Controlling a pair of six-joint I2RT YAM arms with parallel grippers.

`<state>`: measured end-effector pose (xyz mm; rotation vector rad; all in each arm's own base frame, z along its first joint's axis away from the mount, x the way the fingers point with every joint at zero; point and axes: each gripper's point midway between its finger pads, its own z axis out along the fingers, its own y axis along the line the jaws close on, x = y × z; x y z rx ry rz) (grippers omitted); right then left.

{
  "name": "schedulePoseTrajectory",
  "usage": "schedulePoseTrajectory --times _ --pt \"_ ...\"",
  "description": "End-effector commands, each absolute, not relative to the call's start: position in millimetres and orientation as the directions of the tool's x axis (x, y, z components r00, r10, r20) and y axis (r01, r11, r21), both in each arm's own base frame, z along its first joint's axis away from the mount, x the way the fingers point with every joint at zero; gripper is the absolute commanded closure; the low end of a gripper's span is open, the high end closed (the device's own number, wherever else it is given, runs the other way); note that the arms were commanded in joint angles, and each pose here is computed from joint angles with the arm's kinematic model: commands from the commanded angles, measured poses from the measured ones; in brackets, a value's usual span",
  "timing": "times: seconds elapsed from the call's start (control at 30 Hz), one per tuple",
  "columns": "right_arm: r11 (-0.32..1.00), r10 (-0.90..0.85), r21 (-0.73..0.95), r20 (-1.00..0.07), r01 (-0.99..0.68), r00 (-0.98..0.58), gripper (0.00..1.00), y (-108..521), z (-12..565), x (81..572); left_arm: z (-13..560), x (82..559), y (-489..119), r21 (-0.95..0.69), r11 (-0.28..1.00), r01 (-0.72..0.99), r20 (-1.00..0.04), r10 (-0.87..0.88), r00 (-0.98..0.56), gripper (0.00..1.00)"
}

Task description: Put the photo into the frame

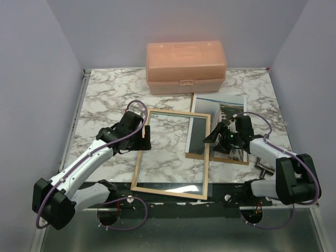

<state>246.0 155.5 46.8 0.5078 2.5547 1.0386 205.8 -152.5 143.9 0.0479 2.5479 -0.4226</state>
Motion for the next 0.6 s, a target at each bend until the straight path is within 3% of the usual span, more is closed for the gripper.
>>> schedulePoseTrajectory --times 0.0,0.23,0.57 --pt "0.761 0.439 0.609 -0.233 0.222 -0.868 0.18 134.3 41.7 247.0 105.4 211.1 -144.3 -0.259 0.965 0.047 -0.466 -0.082 -0.881 0.21" --pt "0.625 0.419 0.764 -0.151 0.164 -0.895 0.19 165.2 51.2 238.8 73.2 211.6 -157.3 -0.325 0.944 0.056 -0.393 -0.081 -0.916 0.24" --pt "0.514 0.420 0.857 -0.216 0.035 -0.881 0.42 180.8 104.4 248.6 49.2 209.2 -151.9 -0.297 0.955 0.018 -0.338 -0.087 -0.937 0.26"
